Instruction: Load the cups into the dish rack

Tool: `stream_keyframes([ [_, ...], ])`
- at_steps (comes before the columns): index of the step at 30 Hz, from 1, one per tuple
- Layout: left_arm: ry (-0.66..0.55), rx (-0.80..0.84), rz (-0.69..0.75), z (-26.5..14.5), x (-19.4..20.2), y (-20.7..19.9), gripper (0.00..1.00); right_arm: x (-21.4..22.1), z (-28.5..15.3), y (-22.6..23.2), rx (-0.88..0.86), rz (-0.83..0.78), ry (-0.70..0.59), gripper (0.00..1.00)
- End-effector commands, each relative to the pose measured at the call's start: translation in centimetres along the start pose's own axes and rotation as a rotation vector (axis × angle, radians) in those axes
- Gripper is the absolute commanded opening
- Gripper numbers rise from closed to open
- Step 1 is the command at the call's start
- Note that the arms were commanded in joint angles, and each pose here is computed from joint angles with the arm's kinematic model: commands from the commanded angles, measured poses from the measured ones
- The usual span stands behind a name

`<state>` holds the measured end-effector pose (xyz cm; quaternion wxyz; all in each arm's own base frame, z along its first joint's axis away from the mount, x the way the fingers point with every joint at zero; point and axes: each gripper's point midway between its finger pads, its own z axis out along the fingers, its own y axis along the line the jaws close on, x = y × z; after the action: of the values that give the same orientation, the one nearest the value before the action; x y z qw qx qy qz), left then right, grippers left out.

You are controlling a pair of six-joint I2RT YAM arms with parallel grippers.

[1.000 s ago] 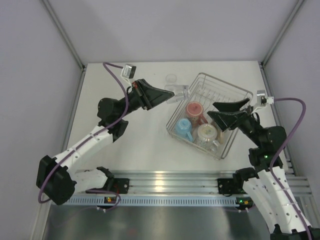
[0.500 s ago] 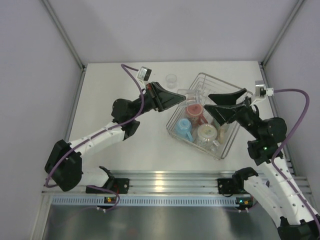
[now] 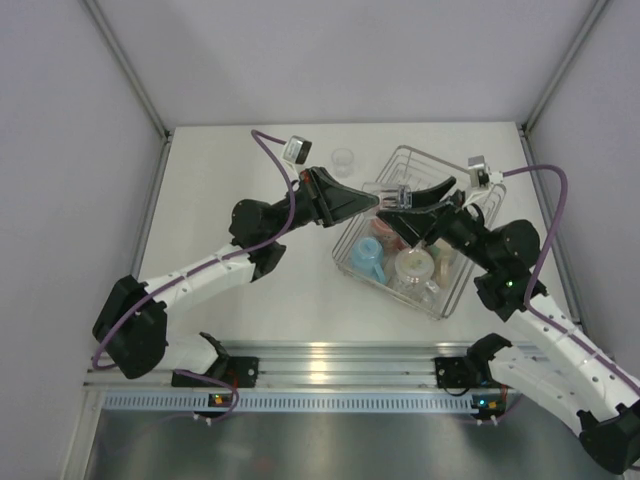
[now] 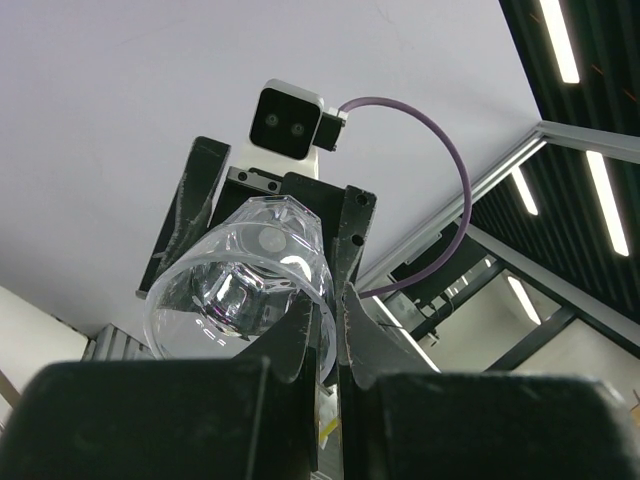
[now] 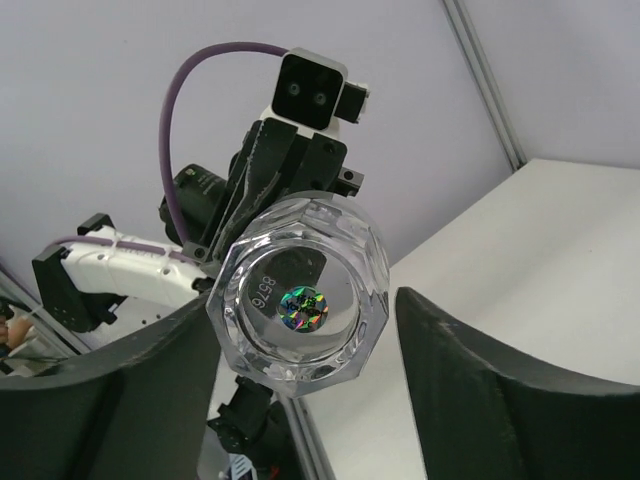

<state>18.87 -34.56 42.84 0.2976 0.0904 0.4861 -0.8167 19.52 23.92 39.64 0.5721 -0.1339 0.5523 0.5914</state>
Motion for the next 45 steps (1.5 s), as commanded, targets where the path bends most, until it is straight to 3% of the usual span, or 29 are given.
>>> stream_keyframes([
  [1, -0.029, 0.113, 0.081, 0.3, -0.7, -3.3, 0.0, -3.0, 0.5, 2.6, -0.064, -0.072, -0.11, 0.63],
  [5, -0.03, 0.115, 0.09, 0.0, -0.5, -3.6, 0.0, -2.9, 0.3, 2.8, -0.066, -0.073, -0.133, 0.61],
  [13, -0.027, 0.104, 0.09, -0.5, -0.2, -3.2, 0.0, -3.5, 0.2, 3.2, -0.075, -0.073, -0.163, 0.73],
  [15, -0.029, 0.107, 0.096, -0.5, -0.2, -3.4, 0.0, -3.3, 0.4, 3.3, -0.08, -0.076, -0.147, 0.65],
  [19, -0.035, 0.112, 0.113, -0.6, -0.3, -3.6, 0.0, -2.9, 0.4, 2.9, -0.068, -0.063, -0.14, 0.31],
  [21, -0.039, 0.112, 0.116, -0.7, -0.3, -3.7, 0.0, -2.6, 0.2, 2.6, -0.056, -0.059, -0.143, 0.2],
  [23, -0.055, 0.093, 0.111, -0.9, -0.4, -3.2, 0.24, -2.6, -0.3, 2.1, -0.029, -0.062, -0.157, 0.01],
  [26, -0.067, 0.068, 0.103, -1.3, -0.2, -2.3, 0.54, -2.9, -0.6, 1.7, 0.012, -0.076, -0.168, 0.0],
  [30, -0.073, 0.028, 0.123, -1.6, -0.2, -1.7, 0.66, -3.9, -1.3, 1.0, 0.101, -0.113, -0.178, 0.0],
  [35, -0.058, -0.135, 0.202, -2.4, -0.2, -0.1, 0.78, -4.2, -2.8, -2.9, 0.367, -0.181, -0.115, 0.0],
  [38, -0.056, -0.302, 0.274, -3.5, -0.7, 1.5, 0.98, -4.0, -4.2, -5.3, 0.514, -0.232, -0.063, 0.0],
  [45, -0.031, -0.624, 0.452, -6.9, -2.3, 3.8, 0.98, -5.9, -4.6, -13.0, 0.878, -0.396, 0.09, 0.0],
])
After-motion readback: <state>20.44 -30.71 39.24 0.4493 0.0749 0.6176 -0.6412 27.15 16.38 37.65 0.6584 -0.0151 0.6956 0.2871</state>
